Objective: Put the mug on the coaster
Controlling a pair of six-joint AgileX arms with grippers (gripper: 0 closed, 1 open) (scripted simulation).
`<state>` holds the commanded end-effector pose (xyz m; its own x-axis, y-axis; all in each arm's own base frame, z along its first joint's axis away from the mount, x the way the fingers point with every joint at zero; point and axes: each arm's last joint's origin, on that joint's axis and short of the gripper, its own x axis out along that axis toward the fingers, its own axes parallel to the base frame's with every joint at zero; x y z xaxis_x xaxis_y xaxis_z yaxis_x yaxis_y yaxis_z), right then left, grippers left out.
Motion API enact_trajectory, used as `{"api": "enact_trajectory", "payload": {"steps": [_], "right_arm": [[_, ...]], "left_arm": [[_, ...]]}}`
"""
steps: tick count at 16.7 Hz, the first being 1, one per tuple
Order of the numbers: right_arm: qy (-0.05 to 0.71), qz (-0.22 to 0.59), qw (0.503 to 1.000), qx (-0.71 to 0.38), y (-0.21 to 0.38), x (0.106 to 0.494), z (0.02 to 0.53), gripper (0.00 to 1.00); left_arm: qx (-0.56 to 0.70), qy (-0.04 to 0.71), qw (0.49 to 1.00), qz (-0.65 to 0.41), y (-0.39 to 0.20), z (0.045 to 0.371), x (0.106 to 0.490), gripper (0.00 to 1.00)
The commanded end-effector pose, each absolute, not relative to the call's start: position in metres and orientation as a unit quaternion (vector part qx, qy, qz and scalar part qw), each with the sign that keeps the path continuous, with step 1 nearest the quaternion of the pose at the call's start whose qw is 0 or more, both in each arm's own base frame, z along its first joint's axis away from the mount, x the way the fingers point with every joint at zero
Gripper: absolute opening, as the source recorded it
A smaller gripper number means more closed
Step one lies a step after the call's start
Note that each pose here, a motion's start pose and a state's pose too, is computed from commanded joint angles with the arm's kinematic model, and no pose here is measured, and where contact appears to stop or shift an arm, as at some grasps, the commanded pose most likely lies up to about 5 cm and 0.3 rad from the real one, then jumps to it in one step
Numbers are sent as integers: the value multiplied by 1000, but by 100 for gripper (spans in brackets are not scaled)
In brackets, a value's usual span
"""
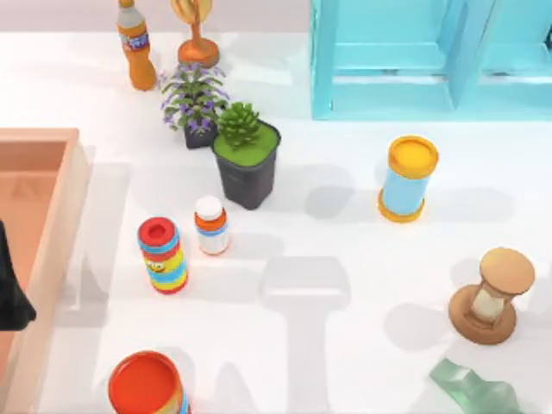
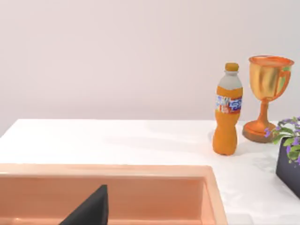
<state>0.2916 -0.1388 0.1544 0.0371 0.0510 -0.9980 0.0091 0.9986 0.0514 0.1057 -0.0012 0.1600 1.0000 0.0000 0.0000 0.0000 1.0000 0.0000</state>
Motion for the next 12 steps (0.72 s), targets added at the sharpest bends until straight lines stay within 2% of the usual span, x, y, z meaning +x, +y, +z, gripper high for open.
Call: {"api": "enact_trajectory", "payload": {"steps": [6,12], "right_arm": [[694,15,720,22,-139,292,154,98],[694,15,720,22,-139,292,154,100]], "left_arm": [[0,0,1000,0,-1,160,106,100],[0,0,1000,0,-1,160,106,100]]}}
